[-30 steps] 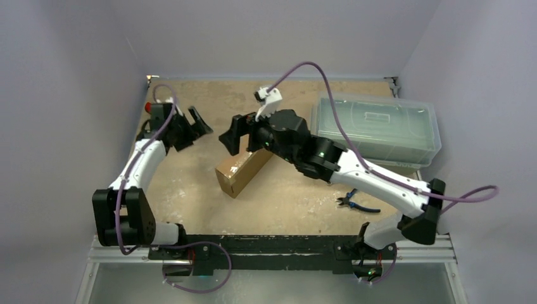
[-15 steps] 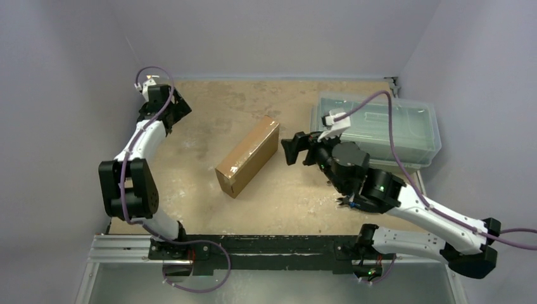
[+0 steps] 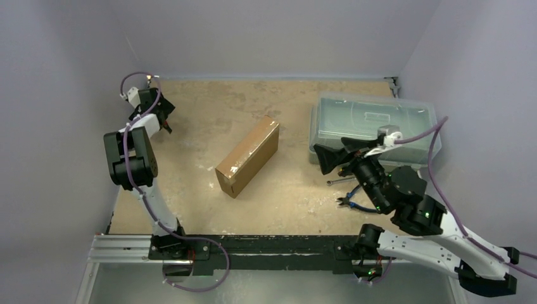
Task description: Unpack the express box
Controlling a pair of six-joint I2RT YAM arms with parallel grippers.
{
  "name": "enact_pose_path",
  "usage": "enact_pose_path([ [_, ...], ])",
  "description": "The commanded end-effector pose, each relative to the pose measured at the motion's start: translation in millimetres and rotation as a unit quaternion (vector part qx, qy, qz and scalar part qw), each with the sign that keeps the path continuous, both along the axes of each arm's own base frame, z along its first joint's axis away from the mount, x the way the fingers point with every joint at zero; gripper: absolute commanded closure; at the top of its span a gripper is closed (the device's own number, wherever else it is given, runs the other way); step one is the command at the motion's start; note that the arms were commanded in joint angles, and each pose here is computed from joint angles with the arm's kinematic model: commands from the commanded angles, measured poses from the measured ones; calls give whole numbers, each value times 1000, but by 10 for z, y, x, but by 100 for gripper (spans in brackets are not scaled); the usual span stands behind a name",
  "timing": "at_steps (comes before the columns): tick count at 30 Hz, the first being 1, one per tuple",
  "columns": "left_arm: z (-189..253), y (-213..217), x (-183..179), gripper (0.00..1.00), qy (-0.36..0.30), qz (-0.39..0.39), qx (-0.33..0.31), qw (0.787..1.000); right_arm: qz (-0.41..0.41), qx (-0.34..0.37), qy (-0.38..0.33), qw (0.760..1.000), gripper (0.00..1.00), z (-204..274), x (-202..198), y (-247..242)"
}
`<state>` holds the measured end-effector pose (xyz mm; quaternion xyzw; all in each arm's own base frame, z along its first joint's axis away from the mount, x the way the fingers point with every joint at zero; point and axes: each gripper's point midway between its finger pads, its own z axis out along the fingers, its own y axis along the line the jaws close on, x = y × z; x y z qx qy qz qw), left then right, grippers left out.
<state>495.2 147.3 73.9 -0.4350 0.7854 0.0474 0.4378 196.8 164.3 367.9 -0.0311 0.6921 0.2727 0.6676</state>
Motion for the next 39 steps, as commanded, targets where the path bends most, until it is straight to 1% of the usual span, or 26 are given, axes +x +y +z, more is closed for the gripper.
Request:
enact_pose_path([
  [1,82,149,369,5,-55,7,4,998,-28,12,-8,1000,1,67,-36,-242],
  [5,-71,224,519,14,-38,0,14,999,-36,25,-7,999,1,91,-98,-400],
  [8,-215,278,526,20,-15,9,23,1000,-39,33,-12,999,1,117,-120,-457],
  [9,-240,306,526,25,-10,19,25,999,-41,35,-13,998,1,125,-121,-468],
  [11,-422,337,388,35,30,42,21,998,-44,33,-12,998,1,130,-110,-466],
  [13,-518,340,331,44,44,50,19,998,-45,31,-10,998,1,140,-95,-447],
  [16,-593,277,328,56,58,42,22,997,-42,36,-5,998,1,158,-89,-408],
  [19,-603,176,351,63,78,24,41,996,-33,44,-2,998,1,170,-93,-354],
  [21,-543,104,393,73,82,8,54,995,-28,45,3,999,1,149,-89,-312],
  [24,-355,27,401,83,76,-2,55,996,-29,30,15,999,1,61,-46,-230],
  [26,-112,-34,432,86,55,-15,52,997,-31,18,30,999,1,8,-11,-161],
  [29,481,-260,471,88,17,-55,86,995,-14,18,44,999,1,-2,11,2],
  [30,664,-335,441,90,6,-64,94,993,-6,17,46,999,1,4,16,70],
  [32,972,-500,379,98,-25,-83,90,992,12,22,42,999,1,61,18,177],
  [33,1109,-594,344,100,-41,-96,85,991,22,23,42,999,1,83,14,234],
  [35,1367,-770,247,100,-67,-118,78,988,29,22,41,999,1,114,28,302],
  [39,1833,-1190,4,100,-116,-187,57,974,17,10,44,999,1,191,98,356],
])
